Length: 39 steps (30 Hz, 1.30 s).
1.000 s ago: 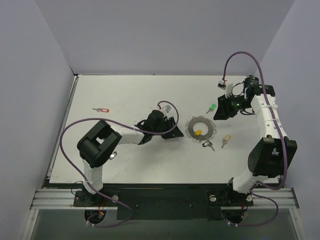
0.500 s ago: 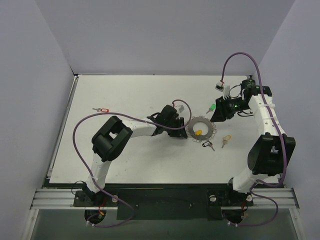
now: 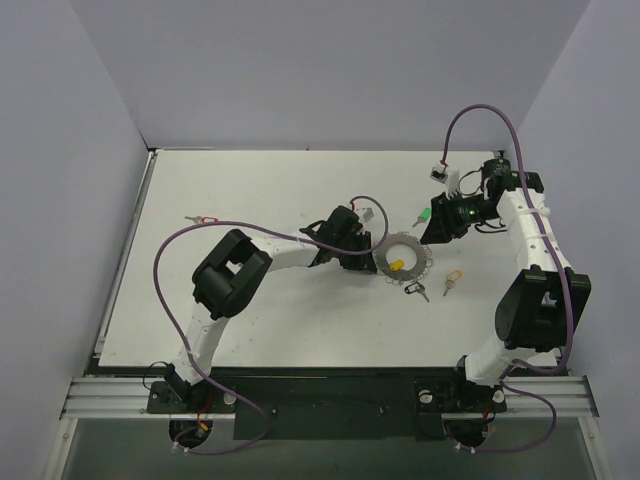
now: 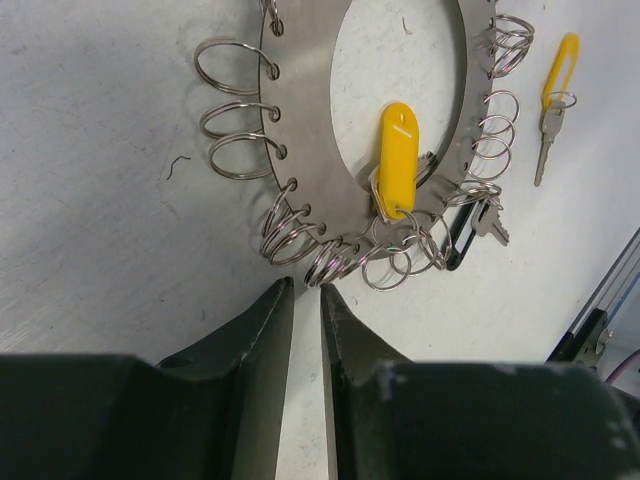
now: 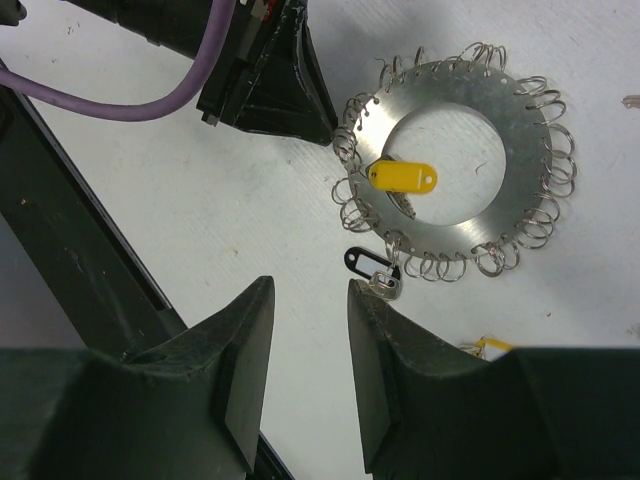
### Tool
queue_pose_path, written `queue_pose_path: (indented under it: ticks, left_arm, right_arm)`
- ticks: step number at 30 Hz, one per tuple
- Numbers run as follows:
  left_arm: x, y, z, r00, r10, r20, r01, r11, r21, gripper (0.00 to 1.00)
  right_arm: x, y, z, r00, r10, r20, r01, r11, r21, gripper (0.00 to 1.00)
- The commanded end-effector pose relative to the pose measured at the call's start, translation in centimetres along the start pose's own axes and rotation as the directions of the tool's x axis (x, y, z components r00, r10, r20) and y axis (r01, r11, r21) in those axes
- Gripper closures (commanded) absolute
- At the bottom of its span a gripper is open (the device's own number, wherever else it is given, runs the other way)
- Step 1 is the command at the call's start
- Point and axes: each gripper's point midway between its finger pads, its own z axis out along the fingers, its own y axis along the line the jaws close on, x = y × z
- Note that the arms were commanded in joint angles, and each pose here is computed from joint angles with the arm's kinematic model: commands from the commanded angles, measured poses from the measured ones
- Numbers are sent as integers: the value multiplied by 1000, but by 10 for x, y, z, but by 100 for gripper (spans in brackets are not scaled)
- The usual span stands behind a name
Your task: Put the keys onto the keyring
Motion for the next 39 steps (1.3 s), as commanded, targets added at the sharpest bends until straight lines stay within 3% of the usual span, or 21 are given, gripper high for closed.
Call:
queue_pose_path:
  ticks: [1, 17, 39]
  left_arm:
    - [7, 12, 9, 999, -18, -28, 18, 1000, -19, 73]
    - [-4, 18, 11, 995, -97, 4, 97, 994, 43, 70]
    - [12, 8, 18, 999, -33, -30, 35, 999, 37, 76]
  right_arm:
    - [4, 10, 2, 1000, 14, -3, -14, 999, -48, 68]
    - [5, 11, 5, 1000, 11, -13, -12, 998, -55, 68]
    - [8, 11, 8, 1000, 18, -24, -19, 998, -64, 68]
